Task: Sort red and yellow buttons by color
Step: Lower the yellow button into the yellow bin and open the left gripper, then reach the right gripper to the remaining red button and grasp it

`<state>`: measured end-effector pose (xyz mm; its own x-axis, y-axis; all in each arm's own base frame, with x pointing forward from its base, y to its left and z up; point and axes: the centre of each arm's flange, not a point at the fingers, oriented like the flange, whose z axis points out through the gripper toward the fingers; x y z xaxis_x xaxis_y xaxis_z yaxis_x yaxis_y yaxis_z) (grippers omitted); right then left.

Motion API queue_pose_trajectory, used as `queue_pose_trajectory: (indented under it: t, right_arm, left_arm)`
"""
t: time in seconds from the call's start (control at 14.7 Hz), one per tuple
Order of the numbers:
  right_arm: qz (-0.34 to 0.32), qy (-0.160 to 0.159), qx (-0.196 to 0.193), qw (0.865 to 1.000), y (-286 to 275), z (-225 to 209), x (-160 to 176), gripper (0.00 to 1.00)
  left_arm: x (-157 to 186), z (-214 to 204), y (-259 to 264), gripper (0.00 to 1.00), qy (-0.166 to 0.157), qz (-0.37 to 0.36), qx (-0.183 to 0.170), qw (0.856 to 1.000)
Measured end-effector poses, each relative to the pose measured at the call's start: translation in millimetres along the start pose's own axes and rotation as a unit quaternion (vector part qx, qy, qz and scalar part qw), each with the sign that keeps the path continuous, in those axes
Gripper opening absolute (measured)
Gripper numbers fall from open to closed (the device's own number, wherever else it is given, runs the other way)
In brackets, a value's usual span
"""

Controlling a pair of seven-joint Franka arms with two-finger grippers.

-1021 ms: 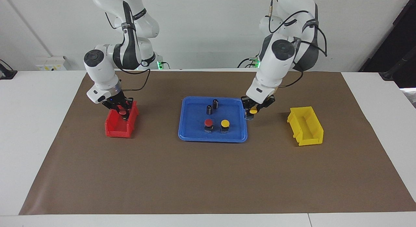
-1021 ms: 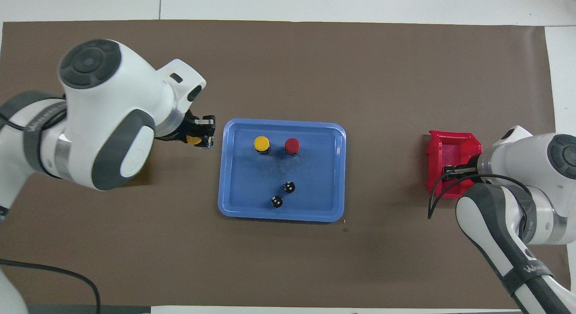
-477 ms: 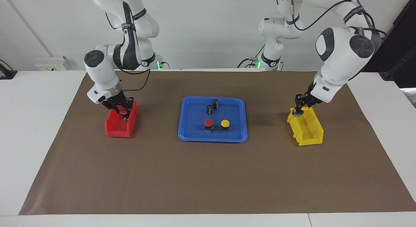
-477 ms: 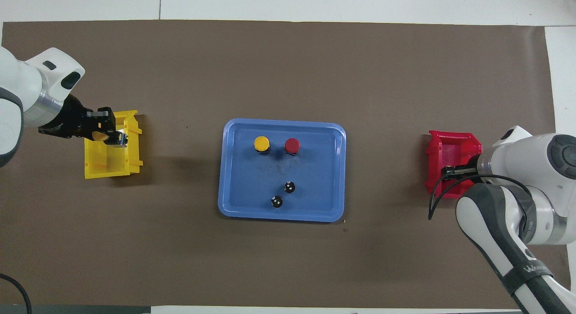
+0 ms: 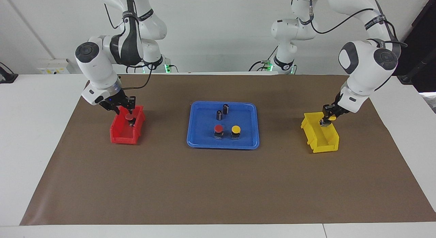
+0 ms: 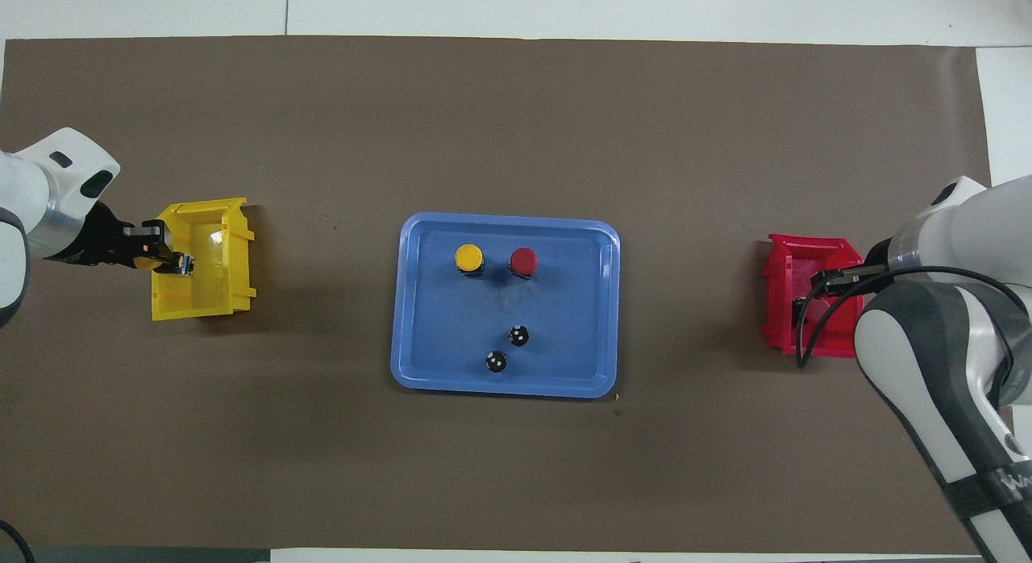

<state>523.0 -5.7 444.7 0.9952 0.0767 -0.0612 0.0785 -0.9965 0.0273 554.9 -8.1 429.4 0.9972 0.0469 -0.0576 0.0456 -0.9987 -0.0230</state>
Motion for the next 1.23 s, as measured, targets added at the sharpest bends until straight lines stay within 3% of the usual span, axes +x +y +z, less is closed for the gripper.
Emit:
queue_pose_trajectory:
  t: [0.2,0.48,0.75,0.82,0.95,1.23]
  right_arm:
    - [0.009,0.028,0.005,1.0,-67,-46,35,0.63]
    - [0.078,0.068,0.036,0.994,-216,-81,71,0.7]
    - [0.101,0.071,0.051,0.991,-315,-36,90,0.7]
    - [0.102,0.073,0.049,0.991,-329,-20,92,0.7]
    - [0.103,0.068,0.048,0.991,-344,3,92,0.7]
    - [0.098,0.07,0.052,0.991,-353,20,88,0.77]
  left_arm:
    - [-5,23,3,0.41,0.008,0.003,-0.001,1.0]
    - [-11,48,4,0.41,0.018,0.005,-0.002,1.0]
    - [-18,63,6,0.41,0.013,0.011,-0.001,1.0]
    - [-18,63,6,0.47,0.012,0.015,-0.001,1.0]
    - [-18,62,8,0.67,0.011,0.019,-0.001,1.0]
    - [-8,21,17,0.7,0.003,0.028,0.0,1.0]
